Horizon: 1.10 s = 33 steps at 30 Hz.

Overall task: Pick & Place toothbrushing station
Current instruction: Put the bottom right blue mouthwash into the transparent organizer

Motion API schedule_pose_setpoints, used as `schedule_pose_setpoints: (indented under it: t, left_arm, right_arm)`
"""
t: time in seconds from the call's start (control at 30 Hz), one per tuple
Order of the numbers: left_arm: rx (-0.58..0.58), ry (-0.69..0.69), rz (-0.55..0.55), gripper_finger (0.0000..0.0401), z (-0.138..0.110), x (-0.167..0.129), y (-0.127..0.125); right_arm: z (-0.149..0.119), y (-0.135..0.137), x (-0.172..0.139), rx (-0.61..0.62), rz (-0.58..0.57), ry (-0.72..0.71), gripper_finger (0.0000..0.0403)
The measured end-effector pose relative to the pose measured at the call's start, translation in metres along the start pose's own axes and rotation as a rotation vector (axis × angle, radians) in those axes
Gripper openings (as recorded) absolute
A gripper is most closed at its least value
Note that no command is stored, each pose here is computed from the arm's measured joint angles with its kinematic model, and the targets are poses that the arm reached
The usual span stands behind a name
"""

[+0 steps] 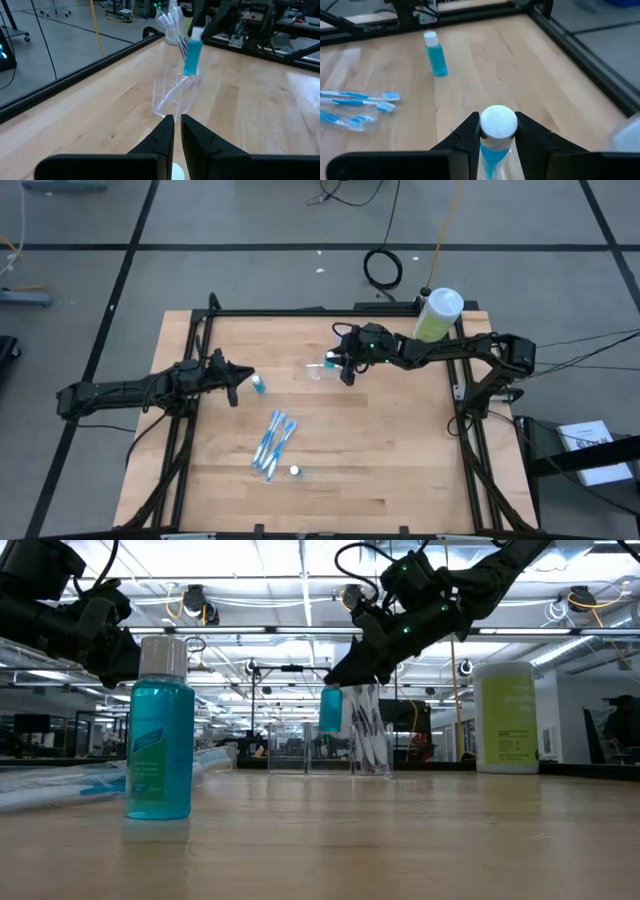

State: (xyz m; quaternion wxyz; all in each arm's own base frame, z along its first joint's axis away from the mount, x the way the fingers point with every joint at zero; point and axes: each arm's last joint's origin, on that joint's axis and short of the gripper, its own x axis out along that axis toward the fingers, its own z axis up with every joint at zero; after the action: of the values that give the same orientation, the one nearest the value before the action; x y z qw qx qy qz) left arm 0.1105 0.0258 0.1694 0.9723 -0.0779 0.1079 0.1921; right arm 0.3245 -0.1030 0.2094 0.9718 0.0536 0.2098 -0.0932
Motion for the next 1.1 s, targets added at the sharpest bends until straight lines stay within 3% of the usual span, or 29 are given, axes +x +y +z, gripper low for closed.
schedule_pose_setpoints:
  t: [0.7, 1.1]
  left_arm:
    - [0.0, 0.001, 0.0, 0.0037, 0.0, 0.0, 0.0]
    - [0.0, 0.001, 0.0, 0.0037, 0.0, 0.0, 0.0]
  right_arm:
    - [-0.034, -0.002, 0.03, 0.015, -0.001, 0.11, 0.0088]
    - [-0.035, -0.003, 0.033, 0.011, 0.002, 0.11, 0.0101]
